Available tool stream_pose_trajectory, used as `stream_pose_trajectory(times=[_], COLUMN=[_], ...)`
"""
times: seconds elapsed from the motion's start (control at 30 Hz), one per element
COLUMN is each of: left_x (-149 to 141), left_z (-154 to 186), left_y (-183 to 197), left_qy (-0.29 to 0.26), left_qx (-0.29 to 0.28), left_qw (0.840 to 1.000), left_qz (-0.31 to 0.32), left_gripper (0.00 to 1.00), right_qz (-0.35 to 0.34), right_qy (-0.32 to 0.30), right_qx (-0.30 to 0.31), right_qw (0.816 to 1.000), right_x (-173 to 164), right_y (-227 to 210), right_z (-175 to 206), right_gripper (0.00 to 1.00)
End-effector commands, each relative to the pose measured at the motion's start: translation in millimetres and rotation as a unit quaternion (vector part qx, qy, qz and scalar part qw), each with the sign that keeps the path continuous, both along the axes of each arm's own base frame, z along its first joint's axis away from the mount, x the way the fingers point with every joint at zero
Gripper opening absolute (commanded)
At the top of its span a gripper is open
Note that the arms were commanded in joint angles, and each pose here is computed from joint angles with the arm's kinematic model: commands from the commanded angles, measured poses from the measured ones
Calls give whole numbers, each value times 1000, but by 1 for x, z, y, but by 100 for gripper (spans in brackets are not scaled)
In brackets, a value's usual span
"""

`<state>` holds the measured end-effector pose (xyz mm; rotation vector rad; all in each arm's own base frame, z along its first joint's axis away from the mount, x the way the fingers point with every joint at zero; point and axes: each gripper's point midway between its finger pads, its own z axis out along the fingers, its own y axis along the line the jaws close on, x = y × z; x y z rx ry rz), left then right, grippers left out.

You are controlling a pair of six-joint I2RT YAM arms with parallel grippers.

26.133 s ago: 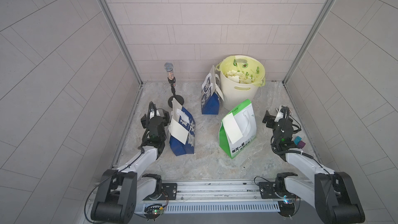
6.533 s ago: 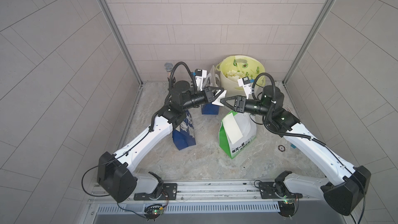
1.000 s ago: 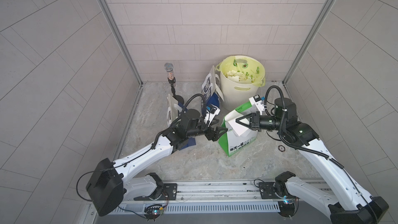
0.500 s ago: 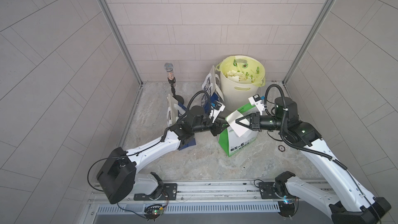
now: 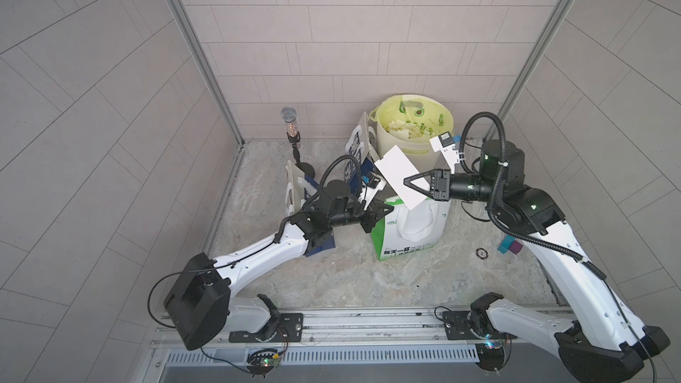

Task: Shred takeout receipts and throw away
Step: Tear off the takeout receipt from the takeout bag, then shred the takeout receipt.

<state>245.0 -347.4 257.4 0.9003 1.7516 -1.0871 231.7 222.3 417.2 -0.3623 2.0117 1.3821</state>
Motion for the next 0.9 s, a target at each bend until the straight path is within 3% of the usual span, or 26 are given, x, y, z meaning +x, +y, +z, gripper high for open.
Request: stream_pose_trajectory(times=[0.0, 0.07, 0.17, 0.23, 0.37, 0.5, 0.63, 0.77, 0.87], left_x=[-5, -8, -13, -18, -25, -16, -23, -33, -32], left_z=[9, 7, 12, 28, 76, 122, 151, 159, 158], left_y=[12, 18, 24, 27, 40, 58, 48, 27, 21], left_qy=[-22, -18, -13, -19, -37, -40, -14, 39, 62], left_qx=[8, 12, 4, -9, -44, -76, -88, -94, -97], left_qw=[1000, 1000, 1000, 1000, 998, 991, 994, 995, 993], left_qz=[9, 17, 22, 22, 38, 100, 66, 2, -6], left_gripper=[0, 10, 52, 61, 66, 74, 78, 80, 83], right_qz=[7, 0, -3, -1, 17, 88, 129, 158, 165], right_qy=[-51, -70, -95, -111, -131, -154, -162, -157, -162], right_qx=[-17, -49, -102, -141, -173, -130, -92, -82, -82], right_qw=[999, 996, 990, 984, 976, 976, 974, 971, 969], right_x=[-4, -5, -9, -12, -21, -47, -61, -66, -67], right_y=[-1, -7, -17, -23, -28, -15, -3, 9, 15], right_z=[9, 0, -17, -32, -47, -45, -41, -41, -42], right_gripper=[0, 0, 0, 0, 0, 0, 0, 0, 0])
